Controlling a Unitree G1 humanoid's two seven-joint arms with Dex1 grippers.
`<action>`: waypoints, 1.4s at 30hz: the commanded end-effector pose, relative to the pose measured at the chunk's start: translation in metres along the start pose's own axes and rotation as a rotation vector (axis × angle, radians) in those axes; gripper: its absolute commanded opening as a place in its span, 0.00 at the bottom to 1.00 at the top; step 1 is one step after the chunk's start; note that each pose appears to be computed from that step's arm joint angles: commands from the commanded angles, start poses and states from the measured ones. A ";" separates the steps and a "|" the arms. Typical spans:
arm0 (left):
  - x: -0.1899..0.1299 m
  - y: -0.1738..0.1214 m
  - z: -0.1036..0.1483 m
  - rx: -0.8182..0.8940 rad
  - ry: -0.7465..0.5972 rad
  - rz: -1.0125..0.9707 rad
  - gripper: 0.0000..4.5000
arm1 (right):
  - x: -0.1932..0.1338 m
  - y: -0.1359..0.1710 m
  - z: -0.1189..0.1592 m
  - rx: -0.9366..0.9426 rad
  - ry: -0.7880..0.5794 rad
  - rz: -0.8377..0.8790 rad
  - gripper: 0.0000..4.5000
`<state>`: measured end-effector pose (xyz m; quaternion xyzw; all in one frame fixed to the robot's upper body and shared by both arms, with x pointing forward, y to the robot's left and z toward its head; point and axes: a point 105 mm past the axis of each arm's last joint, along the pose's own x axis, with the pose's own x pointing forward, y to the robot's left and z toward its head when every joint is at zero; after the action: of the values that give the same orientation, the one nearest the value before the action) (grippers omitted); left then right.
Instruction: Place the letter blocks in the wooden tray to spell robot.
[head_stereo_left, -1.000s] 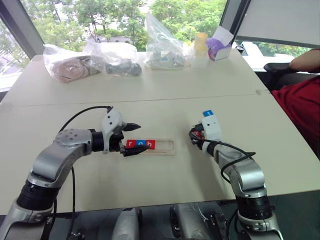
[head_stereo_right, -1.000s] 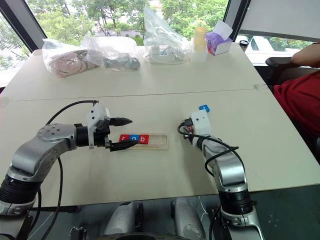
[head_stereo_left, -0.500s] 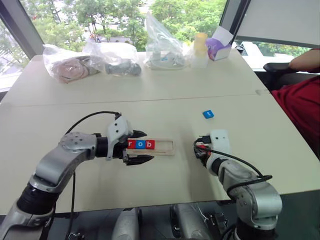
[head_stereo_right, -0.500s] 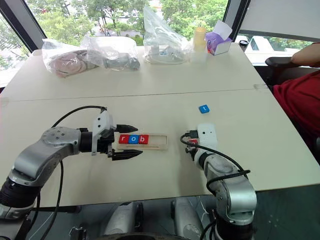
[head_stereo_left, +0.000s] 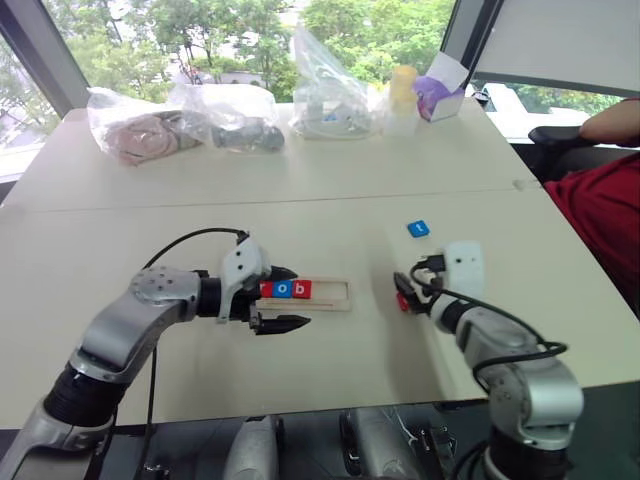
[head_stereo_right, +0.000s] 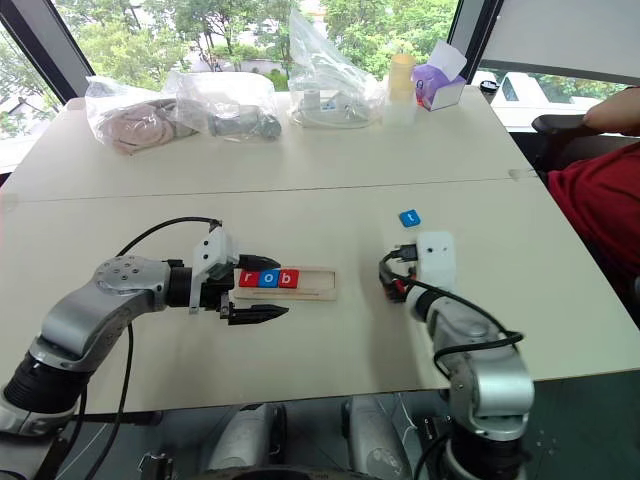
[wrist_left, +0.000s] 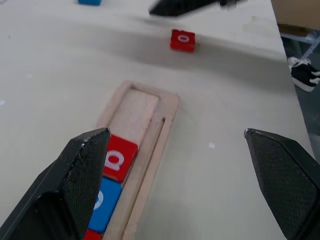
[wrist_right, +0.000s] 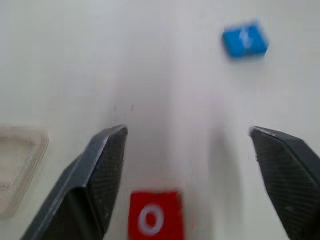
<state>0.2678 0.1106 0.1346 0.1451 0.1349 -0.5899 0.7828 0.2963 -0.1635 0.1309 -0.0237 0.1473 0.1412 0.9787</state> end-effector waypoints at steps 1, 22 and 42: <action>-0.017 -0.004 0.017 0.050 -0.017 -0.034 1.00 | -0.012 0.008 0.024 -0.160 -0.098 0.318 0.92; -0.051 -0.013 0.019 0.132 0.083 0.010 1.00 | 0.003 -0.026 -0.030 -0.744 0.137 1.018 0.92; -0.056 -0.004 0.007 0.148 0.154 0.033 1.00 | 0.033 0.011 -0.016 -0.677 0.026 1.023 0.26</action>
<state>0.2480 0.1554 0.1589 0.2360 0.1549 -0.5708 0.7710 0.3156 -0.1702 0.0850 -0.2614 0.1389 0.6246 0.7227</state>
